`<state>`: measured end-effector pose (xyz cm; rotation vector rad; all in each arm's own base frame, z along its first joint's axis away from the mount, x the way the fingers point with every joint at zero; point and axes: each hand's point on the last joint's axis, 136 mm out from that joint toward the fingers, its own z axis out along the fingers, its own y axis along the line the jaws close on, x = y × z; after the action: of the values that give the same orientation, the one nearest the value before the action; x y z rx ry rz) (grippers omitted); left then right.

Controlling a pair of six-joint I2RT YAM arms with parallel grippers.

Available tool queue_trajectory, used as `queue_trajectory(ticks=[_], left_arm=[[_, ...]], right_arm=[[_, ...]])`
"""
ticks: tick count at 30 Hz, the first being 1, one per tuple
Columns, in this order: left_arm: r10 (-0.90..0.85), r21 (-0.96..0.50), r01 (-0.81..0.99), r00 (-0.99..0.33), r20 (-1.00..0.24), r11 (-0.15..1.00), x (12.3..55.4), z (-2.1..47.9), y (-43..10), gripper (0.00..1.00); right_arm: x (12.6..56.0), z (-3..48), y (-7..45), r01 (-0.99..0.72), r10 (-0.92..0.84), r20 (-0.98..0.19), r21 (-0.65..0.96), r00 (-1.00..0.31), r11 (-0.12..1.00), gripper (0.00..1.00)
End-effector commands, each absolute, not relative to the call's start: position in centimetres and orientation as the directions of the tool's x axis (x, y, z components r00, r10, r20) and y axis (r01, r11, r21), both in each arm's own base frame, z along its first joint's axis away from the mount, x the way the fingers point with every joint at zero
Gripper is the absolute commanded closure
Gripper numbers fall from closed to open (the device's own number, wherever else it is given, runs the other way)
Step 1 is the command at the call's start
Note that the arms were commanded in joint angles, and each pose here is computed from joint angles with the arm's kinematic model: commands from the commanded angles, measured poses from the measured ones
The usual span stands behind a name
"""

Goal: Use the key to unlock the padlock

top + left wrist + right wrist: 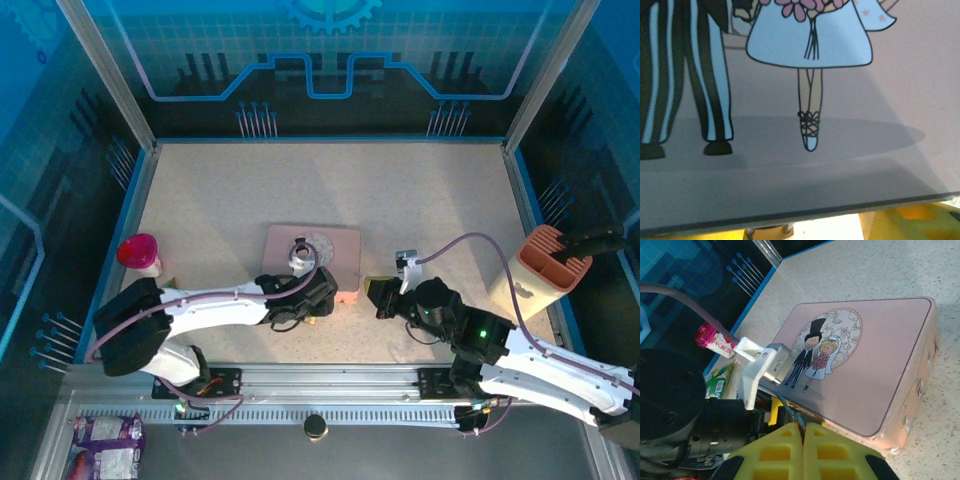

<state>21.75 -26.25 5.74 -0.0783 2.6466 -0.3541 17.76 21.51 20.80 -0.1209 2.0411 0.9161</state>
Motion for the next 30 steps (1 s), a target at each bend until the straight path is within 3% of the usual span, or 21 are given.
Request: queue_trajectory(ticks=[1,10,22,26,30], left_arm=[[-0.158,-0.303,0.006,-0.844,-0.513,0.953,25.3,7.6,-28.3,0.43],[-0.126,-0.373,0.083,-0.855,-0.503,0.924,30.4,7.7,-32.1,0.42],[-0.128,-0.506,0.252,-0.789,-0.601,0.825,25.5,9.5,-28.5,0.22],[-0.151,-0.581,0.367,-0.739,-0.656,0.727,24.1,10.0,-28.8,0.21],[-0.154,-0.584,0.379,-0.732,-0.664,0.718,24.3,9.5,-29.1,0.24]], right_arm=[[17.9,20.0,20.3,-0.360,0.250,-0.754,0.542,-0.608,0.760,1.00],[18.2,18.7,18.3,-0.241,0.293,-0.722,0.537,-0.627,0.808,1.00],[18.1,17.8,20.2,-0.258,0.291,-0.688,0.577,-0.665,0.775,1.00],[18.2,17.9,21.0,-0.265,0.288,-0.680,0.588,-0.675,0.764,1.00],[18.3,18.2,21.7,-0.275,0.278,-0.677,0.589,-0.681,0.760,1.00]])
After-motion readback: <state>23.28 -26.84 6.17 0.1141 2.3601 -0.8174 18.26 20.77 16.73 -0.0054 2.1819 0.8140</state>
